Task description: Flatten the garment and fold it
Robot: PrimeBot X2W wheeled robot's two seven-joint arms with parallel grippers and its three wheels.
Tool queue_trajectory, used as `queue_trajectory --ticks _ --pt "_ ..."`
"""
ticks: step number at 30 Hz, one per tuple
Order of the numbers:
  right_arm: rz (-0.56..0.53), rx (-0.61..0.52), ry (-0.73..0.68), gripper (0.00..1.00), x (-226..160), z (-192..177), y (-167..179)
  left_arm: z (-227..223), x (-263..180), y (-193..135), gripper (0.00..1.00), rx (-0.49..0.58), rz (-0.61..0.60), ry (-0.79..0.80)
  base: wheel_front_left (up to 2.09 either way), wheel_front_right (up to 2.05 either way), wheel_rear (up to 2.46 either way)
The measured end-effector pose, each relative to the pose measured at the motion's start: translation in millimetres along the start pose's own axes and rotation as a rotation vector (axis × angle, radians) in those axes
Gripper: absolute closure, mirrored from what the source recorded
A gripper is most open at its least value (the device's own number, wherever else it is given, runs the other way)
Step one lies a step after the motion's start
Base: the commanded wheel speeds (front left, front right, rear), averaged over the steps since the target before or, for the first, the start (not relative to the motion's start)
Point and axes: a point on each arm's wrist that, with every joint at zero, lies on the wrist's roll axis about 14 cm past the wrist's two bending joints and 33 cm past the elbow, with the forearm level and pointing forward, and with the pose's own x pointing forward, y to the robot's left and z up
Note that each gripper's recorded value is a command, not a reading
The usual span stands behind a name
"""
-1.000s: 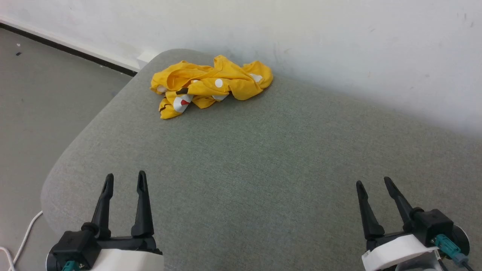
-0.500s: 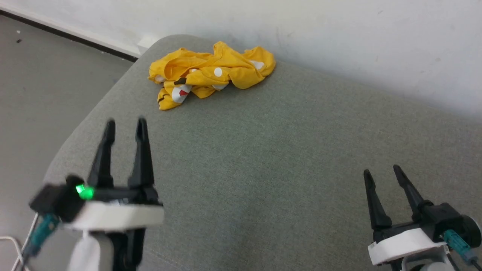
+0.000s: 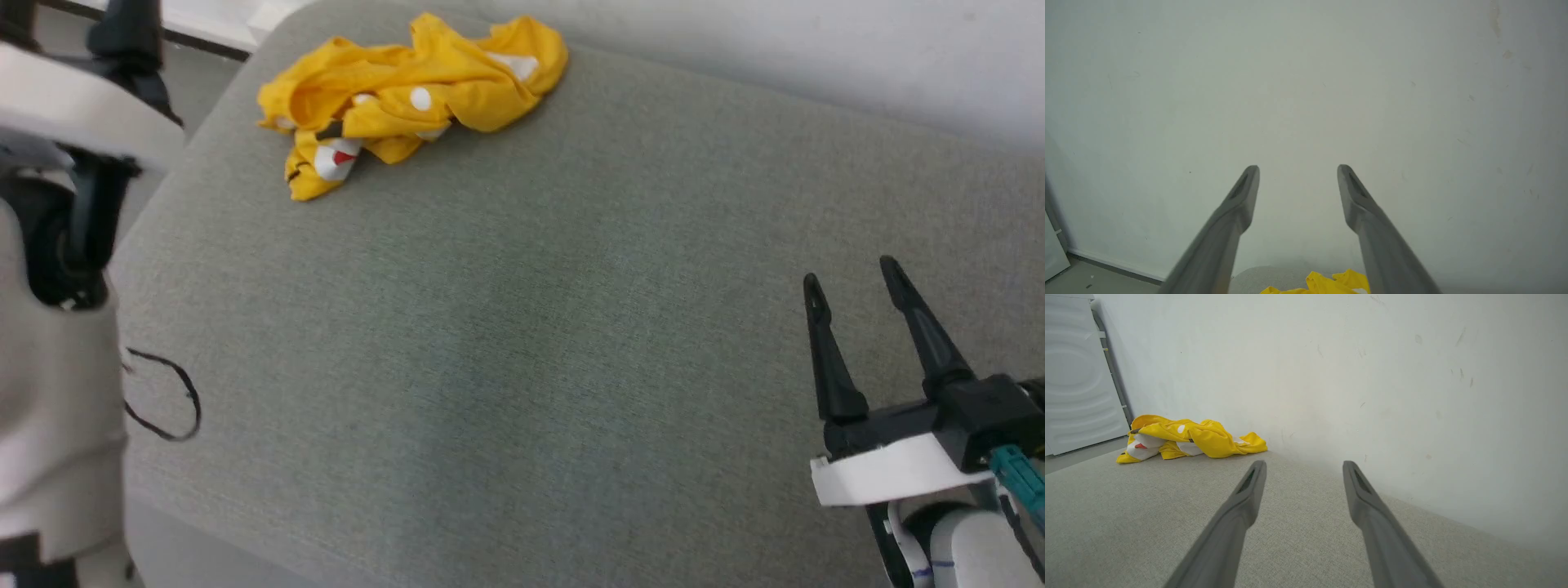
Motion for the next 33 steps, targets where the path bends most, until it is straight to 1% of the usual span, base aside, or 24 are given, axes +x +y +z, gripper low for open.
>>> queue_trajectory --ticks 6,9,14,20,24,28,33 --pt "-0.042 -0.019 0.001 0.0 4.4 -4.3 -19.2 -53.9 43.8 13.7 0.0 0.028 0.019 0.184 0.0 0.0 0.0" --pt "-0.065 -0.034 0.002 0.0 5.0 -6.3 -29.6 -80.3 62.4 12.9 0.0 0.014 0.018 0.259 0.0 0.0 0.0" --pt "-0.089 -0.053 0.004 0.0 6.4 -9.8 -41.4 -141.2 78.2 7.2 0.0 0.004 0.001 0.455 0.0 0.0 0.0" --pt "-0.108 -0.069 0.05 0.0 5.3 -26.9 -51.7 -230.2 64.0 -14.3 0.0 -0.028 -0.051 0.756 0.0 0.0 0.0" --pt "-0.118 -0.071 0.089 0.0 5.1 -43.0 -57.2 -281.9 42.6 -15.7 0.0 -0.034 -0.048 0.943 0.0 0.0 0.0" --pt "-0.131 -0.071 0.118 0.0 0.8 -54.0 -63.0 -317.7 26.7 -17.1 0.0 -0.025 -0.046 1.061 0.0 0.0 0.0" --pt "-0.16 -0.081 0.149 0.0 -7.2 -60.7 -73.2 -349.3 12.2 -19.1 0.0 0.008 -0.051 1.157 0.0 0.0 0.0"
